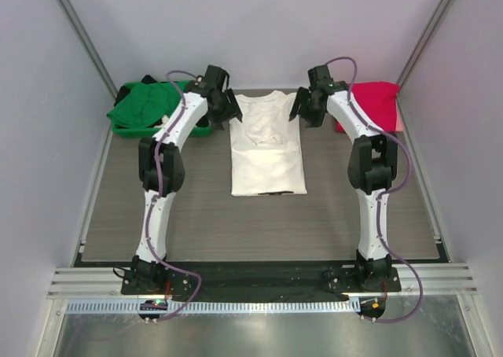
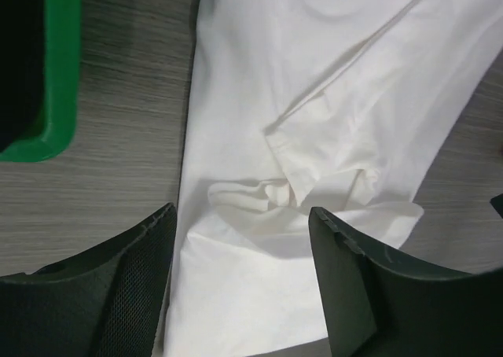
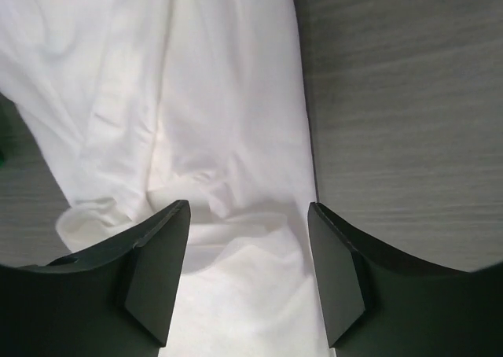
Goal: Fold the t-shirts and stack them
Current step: Fold the tshirt
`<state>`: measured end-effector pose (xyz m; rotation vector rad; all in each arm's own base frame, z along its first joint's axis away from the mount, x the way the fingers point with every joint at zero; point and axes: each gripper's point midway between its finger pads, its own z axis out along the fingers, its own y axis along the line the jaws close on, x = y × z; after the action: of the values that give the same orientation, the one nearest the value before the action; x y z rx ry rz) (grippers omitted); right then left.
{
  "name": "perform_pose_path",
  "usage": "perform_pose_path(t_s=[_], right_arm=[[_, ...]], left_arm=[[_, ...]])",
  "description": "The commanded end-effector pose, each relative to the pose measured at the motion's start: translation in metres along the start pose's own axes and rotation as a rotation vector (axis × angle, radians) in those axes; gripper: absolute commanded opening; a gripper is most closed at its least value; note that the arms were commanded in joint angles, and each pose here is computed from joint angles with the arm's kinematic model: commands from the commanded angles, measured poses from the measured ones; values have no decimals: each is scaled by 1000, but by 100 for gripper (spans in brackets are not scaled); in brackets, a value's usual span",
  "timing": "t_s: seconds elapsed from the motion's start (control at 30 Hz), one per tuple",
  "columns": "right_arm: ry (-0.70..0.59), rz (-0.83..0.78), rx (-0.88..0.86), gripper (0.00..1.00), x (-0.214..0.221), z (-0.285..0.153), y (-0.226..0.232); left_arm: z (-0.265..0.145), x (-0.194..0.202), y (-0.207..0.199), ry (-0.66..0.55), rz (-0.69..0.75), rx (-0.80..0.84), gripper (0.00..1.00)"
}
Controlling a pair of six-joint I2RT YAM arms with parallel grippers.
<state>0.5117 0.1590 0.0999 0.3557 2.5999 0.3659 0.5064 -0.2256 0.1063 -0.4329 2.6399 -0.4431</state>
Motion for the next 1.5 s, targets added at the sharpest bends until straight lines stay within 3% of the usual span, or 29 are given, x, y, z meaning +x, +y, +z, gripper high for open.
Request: perform_pose_path(t_s=[0.0,0.07,0.1,0.13,0.23,0.33,0.63,1.03,1.33,1.47], right_arm=[[-52,-25,-70,68,-31,-58,19],[-60,-32,-81,68,-19,-79,15],[-57,-33,-86,68,-11,-84,12],[-78,-30,-107,68,-8,-86,12],[-41,-21,-162,68,38,-98,1],[63,-6,-143,68,104,-91,-30],[177,1,-164,66,188,-75,-66],[228,11,-184,59,209,-44,-73],[261,15,-165,32,220,-30,-80],[260,17,-160,27,221,-31,-82]], left_arm=[[-75,-14,-16,-15,19,60,70],[-93,-1,-11,-32,14,70,70],[-71,13,3,7,5,37,70],[-100,14,-4,-37,6,89,70],[-106,46,13,-18,0,99,70],[-102,89,35,33,19,71,70],[-78,174,68,123,8,89,70],[-57,202,77,141,-7,85,67],[-42,209,84,150,-21,71,60],[-37,214,88,160,-29,71,58]])
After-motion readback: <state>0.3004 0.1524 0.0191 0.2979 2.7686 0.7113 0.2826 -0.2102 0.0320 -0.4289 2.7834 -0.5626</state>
